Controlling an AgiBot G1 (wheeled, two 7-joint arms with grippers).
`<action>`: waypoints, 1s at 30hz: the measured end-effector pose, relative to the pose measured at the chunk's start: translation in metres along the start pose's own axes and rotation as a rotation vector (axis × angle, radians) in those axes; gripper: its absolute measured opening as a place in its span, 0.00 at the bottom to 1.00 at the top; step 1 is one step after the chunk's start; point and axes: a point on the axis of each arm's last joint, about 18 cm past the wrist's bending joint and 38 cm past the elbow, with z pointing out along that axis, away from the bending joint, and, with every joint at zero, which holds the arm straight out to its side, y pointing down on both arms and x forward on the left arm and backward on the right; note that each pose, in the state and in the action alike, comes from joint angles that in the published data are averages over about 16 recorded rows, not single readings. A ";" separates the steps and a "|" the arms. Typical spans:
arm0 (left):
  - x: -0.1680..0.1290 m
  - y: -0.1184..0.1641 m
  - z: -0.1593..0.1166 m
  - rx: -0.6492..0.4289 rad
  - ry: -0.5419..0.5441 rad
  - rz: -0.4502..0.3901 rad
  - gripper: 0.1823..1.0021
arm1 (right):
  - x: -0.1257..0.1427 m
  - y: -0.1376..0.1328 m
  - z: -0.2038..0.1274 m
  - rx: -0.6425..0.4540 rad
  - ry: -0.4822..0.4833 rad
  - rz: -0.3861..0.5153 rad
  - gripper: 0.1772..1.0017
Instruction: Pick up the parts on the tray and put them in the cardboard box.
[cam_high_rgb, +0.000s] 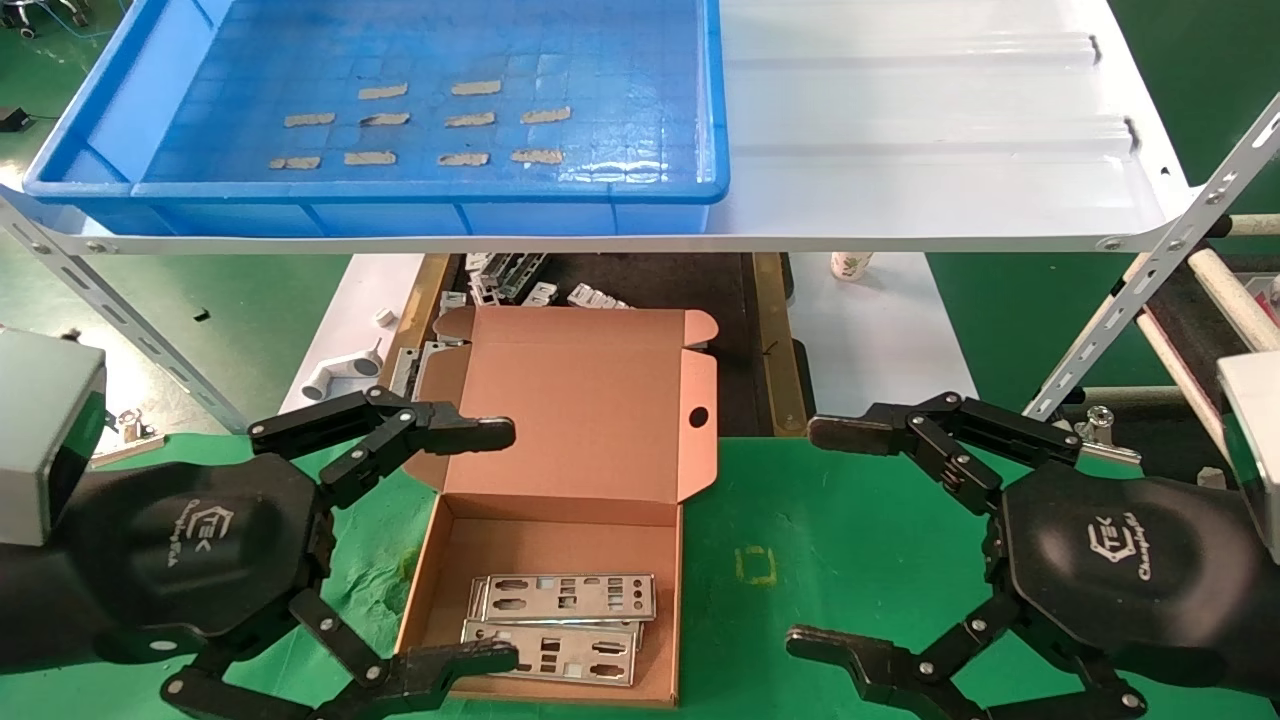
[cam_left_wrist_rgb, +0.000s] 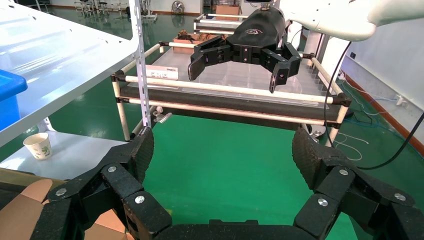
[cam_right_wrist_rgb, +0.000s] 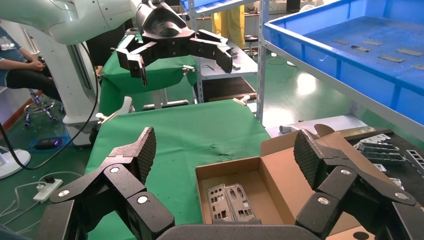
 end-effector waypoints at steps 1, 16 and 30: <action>0.000 0.000 0.000 0.000 0.000 0.000 1.00 | 0.000 0.000 0.000 0.000 0.000 0.000 1.00; 0.000 0.000 0.000 0.000 0.000 0.000 1.00 | 0.000 0.000 0.000 0.000 0.000 0.000 1.00; 0.000 0.000 0.000 0.000 0.000 0.000 1.00 | 0.000 0.000 0.000 0.000 0.000 0.000 1.00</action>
